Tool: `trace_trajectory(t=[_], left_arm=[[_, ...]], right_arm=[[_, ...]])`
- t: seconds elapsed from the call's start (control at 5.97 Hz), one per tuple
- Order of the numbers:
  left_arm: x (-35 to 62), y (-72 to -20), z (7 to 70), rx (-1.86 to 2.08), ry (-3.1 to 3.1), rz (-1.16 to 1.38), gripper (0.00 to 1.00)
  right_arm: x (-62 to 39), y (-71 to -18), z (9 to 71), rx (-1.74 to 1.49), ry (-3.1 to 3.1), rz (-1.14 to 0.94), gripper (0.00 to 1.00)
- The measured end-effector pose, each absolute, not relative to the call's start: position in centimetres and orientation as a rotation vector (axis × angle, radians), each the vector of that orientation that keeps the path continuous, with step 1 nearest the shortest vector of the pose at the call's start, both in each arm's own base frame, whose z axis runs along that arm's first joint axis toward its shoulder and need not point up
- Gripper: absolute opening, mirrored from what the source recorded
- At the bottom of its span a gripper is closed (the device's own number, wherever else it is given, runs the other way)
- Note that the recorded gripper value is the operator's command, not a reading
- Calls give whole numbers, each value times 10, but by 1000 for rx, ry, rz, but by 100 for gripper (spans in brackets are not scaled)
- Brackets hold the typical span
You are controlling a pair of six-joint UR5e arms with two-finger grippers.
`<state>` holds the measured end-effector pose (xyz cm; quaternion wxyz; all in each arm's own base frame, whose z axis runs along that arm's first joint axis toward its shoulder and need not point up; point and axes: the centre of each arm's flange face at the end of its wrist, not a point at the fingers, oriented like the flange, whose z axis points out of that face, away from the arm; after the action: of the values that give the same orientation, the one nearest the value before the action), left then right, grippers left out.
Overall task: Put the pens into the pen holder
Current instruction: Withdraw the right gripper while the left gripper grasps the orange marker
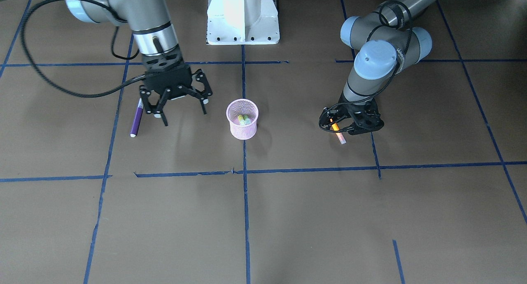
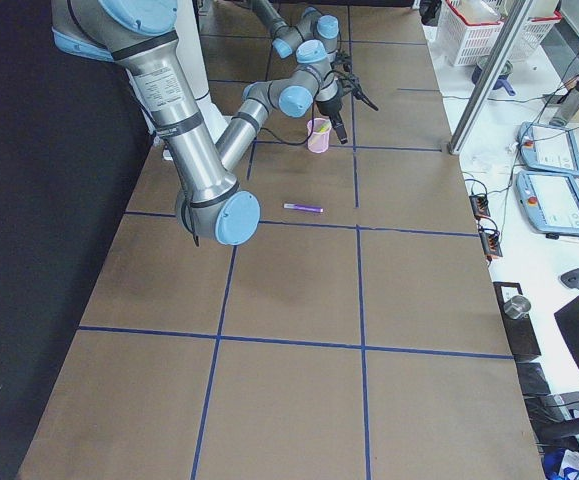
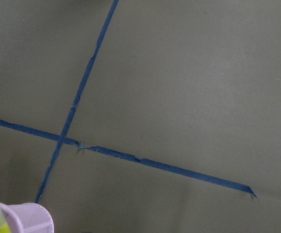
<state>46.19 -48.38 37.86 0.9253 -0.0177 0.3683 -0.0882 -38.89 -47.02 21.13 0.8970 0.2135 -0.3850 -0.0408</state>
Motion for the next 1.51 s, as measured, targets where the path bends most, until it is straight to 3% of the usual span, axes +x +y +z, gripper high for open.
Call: trace_trajectory(t=[0.5,1.17,1.51], left_arm=[[474,-493,394,-36,754,-180,87],[462,-503,390,-24,765,-191,86],[460,-506,387,-22,769,-194,63]], right_arm=[[-384,-472,212,428,-796,-76,100],[-380,-475,213,431,-794,-70,100],[-380,-475,215,430,-792,-68,100]])
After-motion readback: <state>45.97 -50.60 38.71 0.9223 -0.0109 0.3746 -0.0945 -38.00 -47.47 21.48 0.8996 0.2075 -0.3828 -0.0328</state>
